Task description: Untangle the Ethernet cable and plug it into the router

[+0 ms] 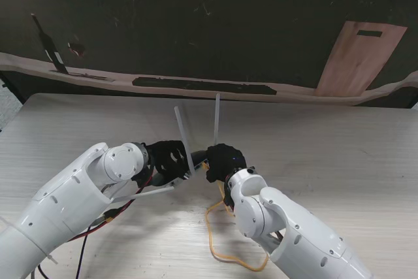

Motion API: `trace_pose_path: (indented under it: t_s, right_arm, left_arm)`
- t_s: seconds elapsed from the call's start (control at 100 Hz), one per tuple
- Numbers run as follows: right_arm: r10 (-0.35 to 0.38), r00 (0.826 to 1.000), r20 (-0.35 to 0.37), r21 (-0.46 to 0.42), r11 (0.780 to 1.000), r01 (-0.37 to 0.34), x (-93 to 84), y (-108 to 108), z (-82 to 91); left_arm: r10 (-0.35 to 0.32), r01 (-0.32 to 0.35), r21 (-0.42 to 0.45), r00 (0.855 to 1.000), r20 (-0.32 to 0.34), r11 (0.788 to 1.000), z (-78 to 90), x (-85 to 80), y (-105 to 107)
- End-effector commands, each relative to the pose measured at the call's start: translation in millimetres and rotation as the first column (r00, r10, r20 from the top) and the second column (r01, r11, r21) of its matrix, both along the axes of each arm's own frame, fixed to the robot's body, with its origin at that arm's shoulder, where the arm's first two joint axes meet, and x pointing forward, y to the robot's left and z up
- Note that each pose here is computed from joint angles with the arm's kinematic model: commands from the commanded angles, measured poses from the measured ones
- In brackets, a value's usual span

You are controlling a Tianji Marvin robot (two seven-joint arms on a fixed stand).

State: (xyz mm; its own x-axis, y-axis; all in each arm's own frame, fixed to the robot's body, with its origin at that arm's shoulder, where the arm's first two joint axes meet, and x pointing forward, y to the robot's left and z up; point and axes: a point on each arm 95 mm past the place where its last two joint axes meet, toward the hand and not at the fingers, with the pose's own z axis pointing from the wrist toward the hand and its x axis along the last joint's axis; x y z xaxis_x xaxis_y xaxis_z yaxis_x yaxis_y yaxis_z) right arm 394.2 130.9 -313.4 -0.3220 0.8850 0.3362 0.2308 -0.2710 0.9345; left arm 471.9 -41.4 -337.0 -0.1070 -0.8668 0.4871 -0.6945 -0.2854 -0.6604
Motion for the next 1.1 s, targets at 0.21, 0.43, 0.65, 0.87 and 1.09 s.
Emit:
trace_pose_path:
  t_s: [0.21,0.43,0.65,0.87,1.09]
  right_arm:
    - [0.005,1.0,-0.021,0.011,1.0,-0.005,-0.3,6,-5.9]
    - [-0.008,1.0,0.005,0.044,0.999,0.008,3.9,9,-10.1]
    - [-0.014,0.999,0.029,0.061,0.998,0.012,8.6,11,-11.1]
    - [-0.014,0.999,0.038,0.076,0.997,0.011,12.1,13,-11.9]
    - [-0.018,0.999,0.038,0.098,0.995,0.014,14.4,15,-13.1]
  left_arm:
    - [0.009,-0.003,0.044,0.992,-0.129,0.999,-38.7,-21.2,9]
    - [0.005,0.001,0.044,0.991,-0.134,0.999,-38.3,-21.3,8]
    - [-0.005,0.011,0.038,0.988,-0.153,0.999,-37.0,-20.4,8]
    - [-0.015,0.021,0.033,0.985,-0.175,0.999,-36.1,-19.9,7]
    - [-0.011,0.014,0.02,0.983,-0.181,1.0,-36.2,-19.8,5]
